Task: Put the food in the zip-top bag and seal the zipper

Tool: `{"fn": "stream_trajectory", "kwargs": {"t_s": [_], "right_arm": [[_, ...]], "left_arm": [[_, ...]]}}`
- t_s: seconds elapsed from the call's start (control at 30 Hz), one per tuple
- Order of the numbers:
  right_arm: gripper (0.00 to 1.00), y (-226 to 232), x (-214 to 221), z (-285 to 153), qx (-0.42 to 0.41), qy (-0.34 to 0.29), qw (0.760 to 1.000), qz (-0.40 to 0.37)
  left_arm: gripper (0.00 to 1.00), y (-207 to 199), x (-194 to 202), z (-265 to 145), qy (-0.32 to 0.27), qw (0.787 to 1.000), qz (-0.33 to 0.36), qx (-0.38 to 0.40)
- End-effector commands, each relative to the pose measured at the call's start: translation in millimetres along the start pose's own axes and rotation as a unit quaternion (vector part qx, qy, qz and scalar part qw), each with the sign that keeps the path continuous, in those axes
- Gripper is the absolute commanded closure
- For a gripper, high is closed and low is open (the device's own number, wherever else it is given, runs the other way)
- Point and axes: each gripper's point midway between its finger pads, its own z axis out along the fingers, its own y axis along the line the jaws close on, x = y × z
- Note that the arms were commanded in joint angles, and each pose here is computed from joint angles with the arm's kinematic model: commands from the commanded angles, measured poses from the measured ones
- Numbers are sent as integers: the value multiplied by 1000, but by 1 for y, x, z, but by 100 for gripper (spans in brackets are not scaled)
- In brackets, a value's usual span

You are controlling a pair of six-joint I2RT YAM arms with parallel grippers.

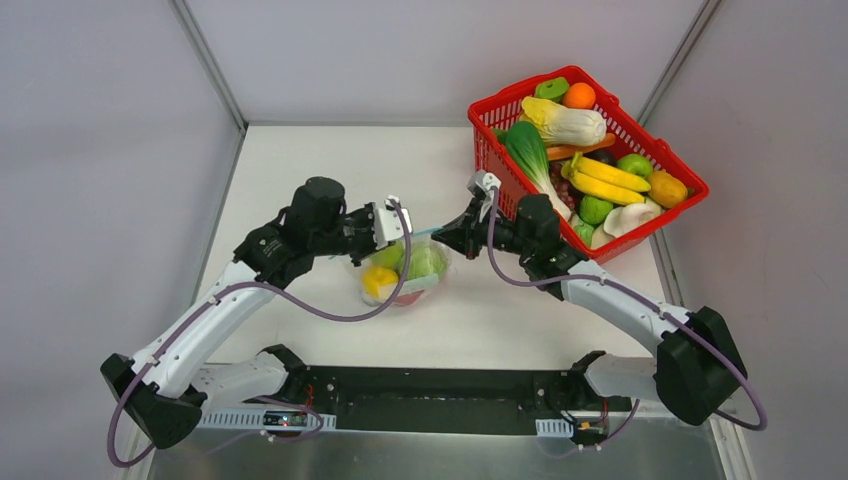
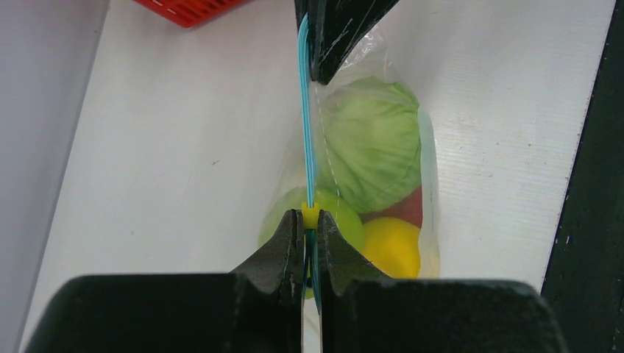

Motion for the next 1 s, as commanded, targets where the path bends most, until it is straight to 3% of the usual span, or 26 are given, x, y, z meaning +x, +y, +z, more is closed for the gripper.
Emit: {"fn": "stream_trajectory", "kwargs": {"t_s": [0.0, 0.37, 0.97], "right_arm": [[100, -37, -23, -15, 92, -50, 994, 23], [100, -57, -21, -31, 136, -65, 986, 72], [100, -75, -25, -39, 167, -87, 976, 112]], "left_arm": [[100, 14, -3, -24, -9, 999, -14, -52], [100, 15, 4, -39, -31, 995, -34, -92], [100, 15, 59, -62, 51, 982, -86, -160]]}}
